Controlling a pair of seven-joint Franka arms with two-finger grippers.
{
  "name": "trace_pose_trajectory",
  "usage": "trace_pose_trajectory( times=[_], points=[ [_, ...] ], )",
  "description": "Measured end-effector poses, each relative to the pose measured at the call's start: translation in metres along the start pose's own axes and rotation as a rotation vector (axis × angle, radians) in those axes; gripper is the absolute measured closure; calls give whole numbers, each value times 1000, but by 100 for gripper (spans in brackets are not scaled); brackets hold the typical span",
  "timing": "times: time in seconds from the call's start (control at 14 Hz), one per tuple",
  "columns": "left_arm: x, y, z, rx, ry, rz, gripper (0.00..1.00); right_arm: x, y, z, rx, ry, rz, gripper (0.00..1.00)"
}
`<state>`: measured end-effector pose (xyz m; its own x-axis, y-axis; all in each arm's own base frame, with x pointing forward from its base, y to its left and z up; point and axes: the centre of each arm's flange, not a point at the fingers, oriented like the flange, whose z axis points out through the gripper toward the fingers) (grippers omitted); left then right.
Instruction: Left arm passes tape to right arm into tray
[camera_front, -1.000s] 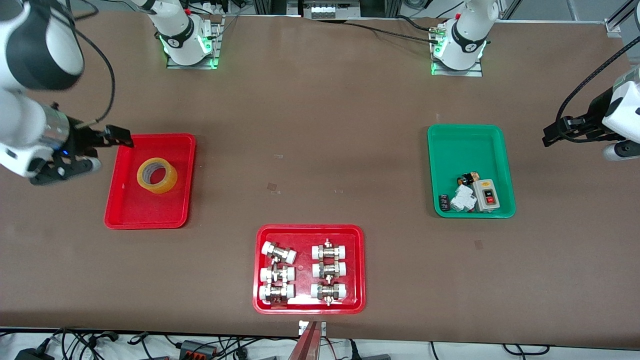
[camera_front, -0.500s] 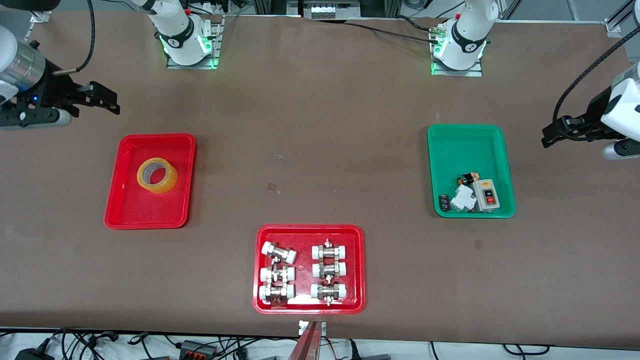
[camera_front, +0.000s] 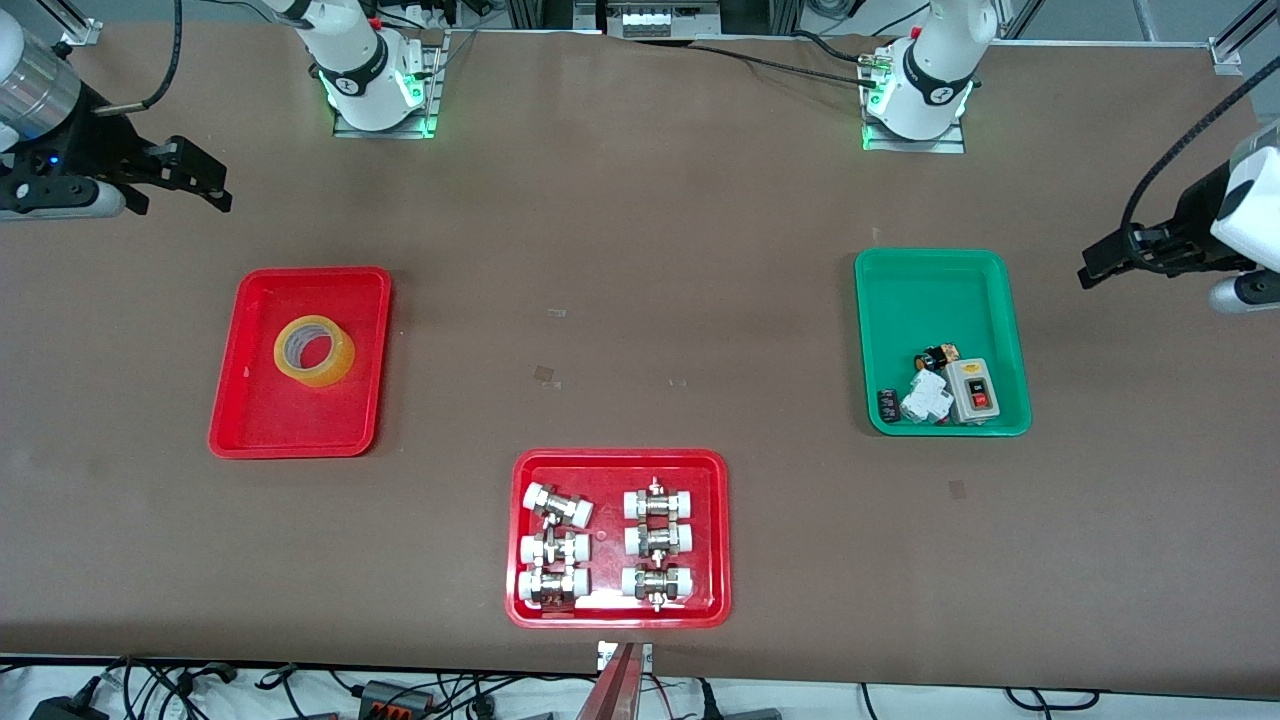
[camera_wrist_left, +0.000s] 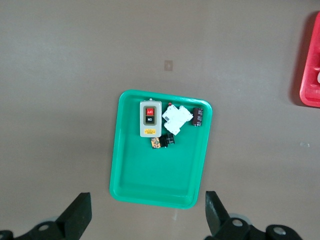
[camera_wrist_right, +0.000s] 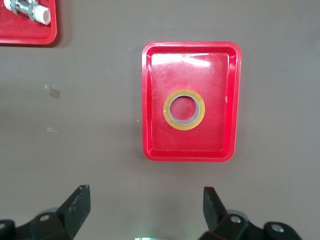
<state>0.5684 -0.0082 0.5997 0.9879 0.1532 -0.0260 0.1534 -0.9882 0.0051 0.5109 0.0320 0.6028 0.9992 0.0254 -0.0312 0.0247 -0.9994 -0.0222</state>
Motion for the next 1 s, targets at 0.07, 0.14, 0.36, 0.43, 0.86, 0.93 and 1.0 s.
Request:
trace_pose_trajectory(
  times=[0.07, 0.14, 0.36, 0.43, 0.86, 0.93, 1.0],
  points=[
    [-1, 1, -1, 0, 0, 2, 0, 3, 1, -2, 1, 2, 3, 0],
    [-1, 1, -2, 0, 1, 2, 0, 7, 2, -3, 2, 3, 5, 0],
    [-1, 1, -2, 0, 1, 1, 0, 20, 2, -5, 3, 8, 8, 0],
    [-1, 1, -2, 0, 0, 1, 0, 24, 2, -5, 3, 9, 13, 0],
    [-1, 1, -2, 1, -1, 1, 0, 29, 3, -4, 0, 7, 17, 0],
    [-1, 1, -2, 1, -1, 1, 0, 29, 4, -4, 0, 5, 18, 0],
    [-1, 1, -2, 1, -1, 2, 0, 29, 4, -4, 0, 4, 19, 0]
  ],
)
